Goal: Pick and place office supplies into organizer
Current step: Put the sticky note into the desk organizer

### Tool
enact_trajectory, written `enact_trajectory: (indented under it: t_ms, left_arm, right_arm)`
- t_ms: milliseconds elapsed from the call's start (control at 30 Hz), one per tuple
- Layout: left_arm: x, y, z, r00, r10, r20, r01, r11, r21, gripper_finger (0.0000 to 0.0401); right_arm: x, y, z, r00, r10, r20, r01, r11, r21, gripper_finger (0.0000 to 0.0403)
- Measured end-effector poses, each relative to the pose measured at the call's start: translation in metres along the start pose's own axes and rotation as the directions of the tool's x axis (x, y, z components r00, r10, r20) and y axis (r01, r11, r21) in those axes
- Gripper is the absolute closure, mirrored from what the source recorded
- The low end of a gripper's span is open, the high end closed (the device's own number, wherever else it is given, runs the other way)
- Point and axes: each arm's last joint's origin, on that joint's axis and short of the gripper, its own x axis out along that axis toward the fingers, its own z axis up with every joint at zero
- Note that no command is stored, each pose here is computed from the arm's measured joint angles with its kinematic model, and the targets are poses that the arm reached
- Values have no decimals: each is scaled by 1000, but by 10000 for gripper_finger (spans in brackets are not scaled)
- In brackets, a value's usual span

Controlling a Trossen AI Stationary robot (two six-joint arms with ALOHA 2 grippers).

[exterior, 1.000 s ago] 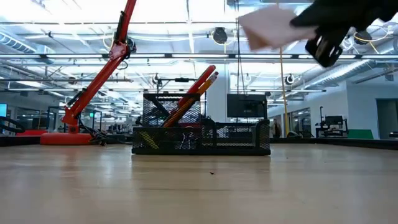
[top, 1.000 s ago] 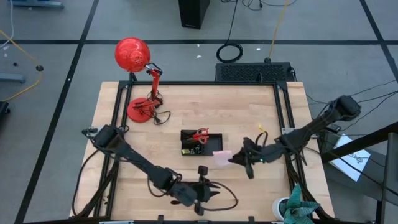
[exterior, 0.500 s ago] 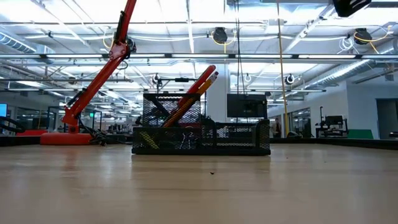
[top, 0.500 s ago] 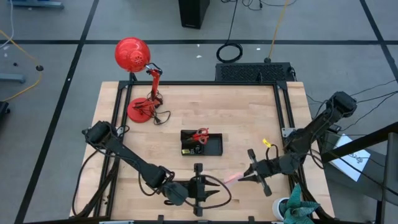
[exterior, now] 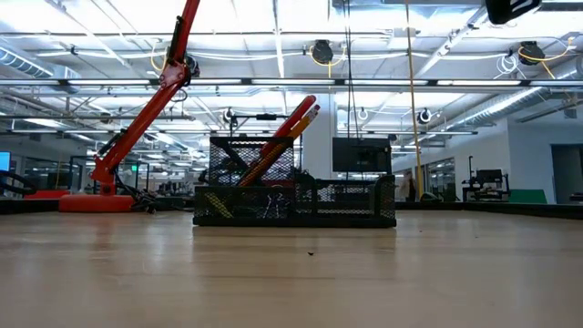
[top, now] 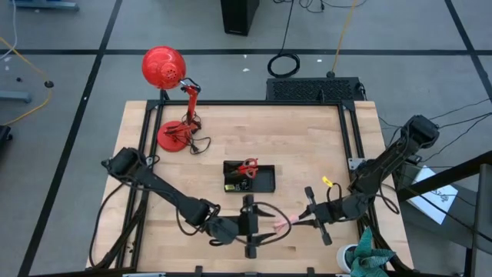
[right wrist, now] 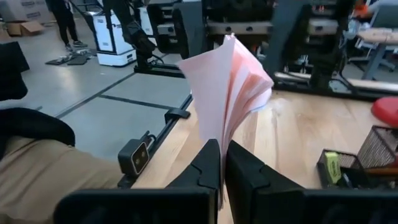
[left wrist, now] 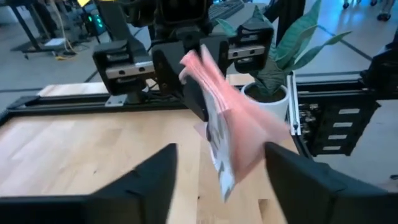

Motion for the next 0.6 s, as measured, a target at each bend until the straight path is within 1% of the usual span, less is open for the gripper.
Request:
enact_trajectory:
  t_ms: [133,267,367,433,600]
  left_arm:
    - [2,3,0,1000,-8,-2,8,1000,-8,93]
    - [2,3,0,999,-48,-11,48,999,-7,52]
    - [3,3,0,997,-74,-14,74,997,-15,38]
    - [3,2,0,996,-91,-14,91,996,-16,37]
    - [4,5,3,997,-80,12,80,996,-28,36]
  right_arm:
    - [0,0,2,1000,-18,19,18,1000,-23,399]
    - [0,-1,2,998,-51,26,51,998,-24,399]
    - [0,-1,2,998,-54,26,54,998,-23,399]
    - [0,-2,2,997,-73,28,74,997,-19,399]
    - [1,-2,2,996,-77,36,77,997,-15,399]
